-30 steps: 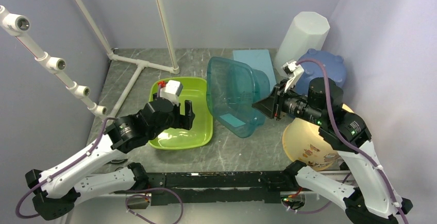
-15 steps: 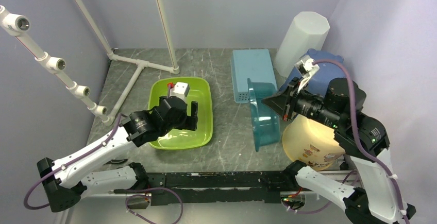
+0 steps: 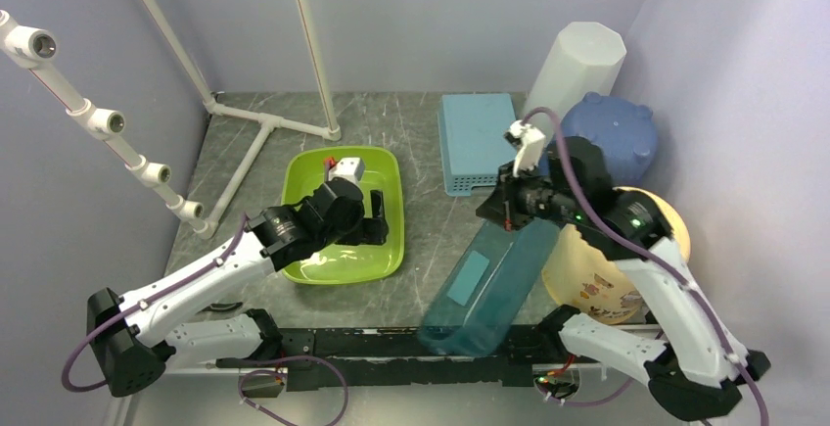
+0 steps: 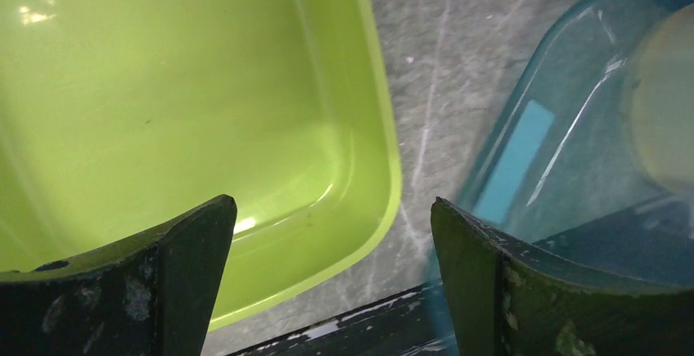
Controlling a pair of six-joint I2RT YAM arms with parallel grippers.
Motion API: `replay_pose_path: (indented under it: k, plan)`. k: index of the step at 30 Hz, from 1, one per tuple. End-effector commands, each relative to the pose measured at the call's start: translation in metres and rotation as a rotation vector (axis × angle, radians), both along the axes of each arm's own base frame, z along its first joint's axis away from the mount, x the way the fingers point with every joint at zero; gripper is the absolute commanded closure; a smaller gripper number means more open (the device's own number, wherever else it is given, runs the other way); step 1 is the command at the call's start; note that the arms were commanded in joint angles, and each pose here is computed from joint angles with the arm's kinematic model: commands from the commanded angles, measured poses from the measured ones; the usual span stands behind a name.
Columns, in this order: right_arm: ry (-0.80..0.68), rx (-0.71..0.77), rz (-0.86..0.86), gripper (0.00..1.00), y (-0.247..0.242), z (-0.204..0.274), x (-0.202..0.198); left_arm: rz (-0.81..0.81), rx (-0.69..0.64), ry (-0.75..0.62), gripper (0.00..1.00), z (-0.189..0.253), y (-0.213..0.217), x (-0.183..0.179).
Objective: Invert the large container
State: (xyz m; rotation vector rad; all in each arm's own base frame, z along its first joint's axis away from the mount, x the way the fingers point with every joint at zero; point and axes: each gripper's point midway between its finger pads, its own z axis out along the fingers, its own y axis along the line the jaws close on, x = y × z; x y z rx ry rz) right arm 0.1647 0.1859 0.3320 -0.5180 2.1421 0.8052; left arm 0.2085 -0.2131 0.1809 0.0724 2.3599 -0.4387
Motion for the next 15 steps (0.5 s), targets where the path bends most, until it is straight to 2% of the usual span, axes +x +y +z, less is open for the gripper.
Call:
replay_pose_path:
  k: [1,6,10,15]
  plan:
    - [0.067,-0.007,-0.045,1.0,0.012,-0.027,0.019,-0.05,-0.156,-0.029,0.06,0.024,-0.03,0.005]
    - [0.063,-0.036,-0.134,1.0,0.009,-0.034,0.04,-0.156,-0.174,-0.005,0.06,0.019,-0.041,-0.006]
    - [0.101,-0.094,-0.223,1.0,0.003,-0.054,0.055,-0.2,-0.251,-0.034,0.06,0.03,-0.048,-0.013]
    - [0.165,-0.095,-0.171,1.0,0.013,-0.076,0.049,-0.27,-0.26,-0.071,0.06,0.041,-0.051,-0.018]
